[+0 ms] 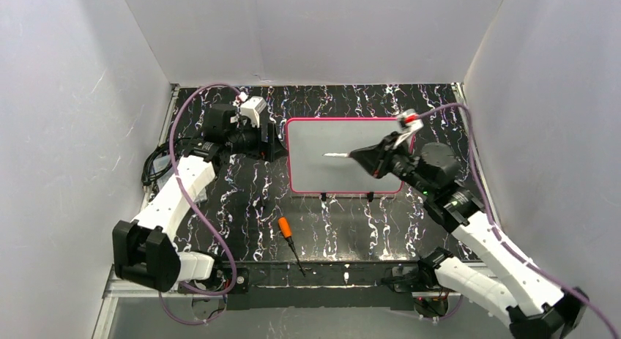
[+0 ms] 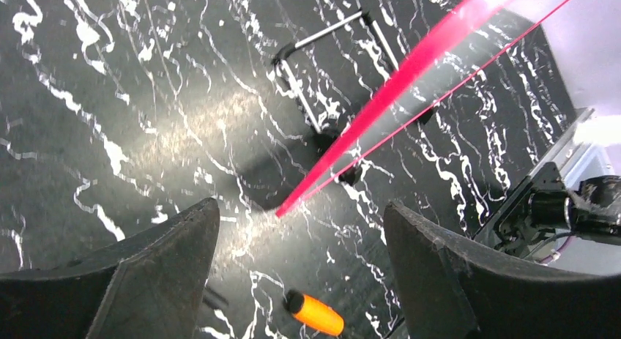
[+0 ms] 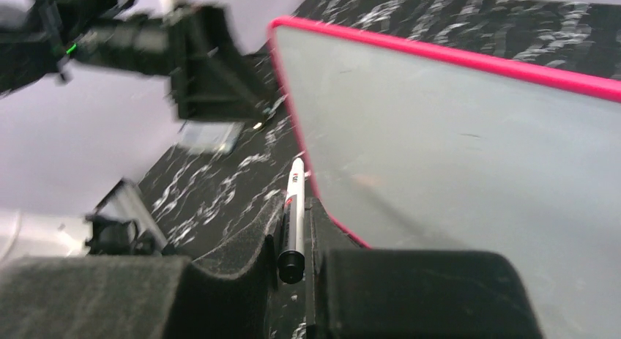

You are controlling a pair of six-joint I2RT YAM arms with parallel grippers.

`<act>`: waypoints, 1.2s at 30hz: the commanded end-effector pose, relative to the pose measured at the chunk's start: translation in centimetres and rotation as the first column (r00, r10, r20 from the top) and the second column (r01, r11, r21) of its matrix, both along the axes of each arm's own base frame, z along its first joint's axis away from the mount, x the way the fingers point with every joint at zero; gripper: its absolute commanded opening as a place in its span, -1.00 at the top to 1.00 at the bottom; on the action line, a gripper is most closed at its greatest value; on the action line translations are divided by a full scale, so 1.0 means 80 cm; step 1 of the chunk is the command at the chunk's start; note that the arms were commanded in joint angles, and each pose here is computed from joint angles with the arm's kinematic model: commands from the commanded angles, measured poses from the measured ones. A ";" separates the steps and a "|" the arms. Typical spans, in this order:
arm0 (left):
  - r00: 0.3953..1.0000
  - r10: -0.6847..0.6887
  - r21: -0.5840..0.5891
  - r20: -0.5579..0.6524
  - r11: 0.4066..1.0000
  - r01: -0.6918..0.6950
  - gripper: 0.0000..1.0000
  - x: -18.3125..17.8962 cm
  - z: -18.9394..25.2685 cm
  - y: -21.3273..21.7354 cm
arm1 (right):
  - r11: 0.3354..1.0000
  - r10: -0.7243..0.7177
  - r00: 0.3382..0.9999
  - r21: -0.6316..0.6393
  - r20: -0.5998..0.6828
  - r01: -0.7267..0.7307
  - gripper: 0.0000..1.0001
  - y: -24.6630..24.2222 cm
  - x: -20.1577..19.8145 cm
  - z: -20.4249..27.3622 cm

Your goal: Write a sentence on the whiteboard

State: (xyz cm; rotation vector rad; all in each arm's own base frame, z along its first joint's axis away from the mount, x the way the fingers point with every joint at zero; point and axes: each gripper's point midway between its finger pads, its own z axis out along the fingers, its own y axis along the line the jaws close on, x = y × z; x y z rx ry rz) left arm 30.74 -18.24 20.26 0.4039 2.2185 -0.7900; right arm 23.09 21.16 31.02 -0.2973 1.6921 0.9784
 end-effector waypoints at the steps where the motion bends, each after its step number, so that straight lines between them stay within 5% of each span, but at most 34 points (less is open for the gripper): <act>1: 0.990 -0.124 -0.088 0.070 0.988 0.130 -0.60 0.019 0.029 -0.022 | 1.000 0.000 0.984 0.021 0.180 -0.004 0.97 0.053 -0.011 0.062; 8: 0.972 -0.224 -0.131 0.075 0.964 0.233 -0.50 0.017 0.017 -0.038 | 0.998 -0.051 0.962 0.043 0.268 0.041 0.97 0.094 -0.021 0.078; 16: 0.963 -0.261 -0.185 0.064 0.945 0.268 -0.08 0.017 0.011 -0.049 | 0.989 -0.147 0.932 0.045 0.331 0.140 0.97 0.106 -0.016 0.080; 36: 0.959 -0.267 -0.094 0.095 0.957 0.276 0.55 0.014 -0.009 -0.054 | 0.976 -0.204 0.907 0.008 0.369 0.216 0.97 0.127 0.007 0.067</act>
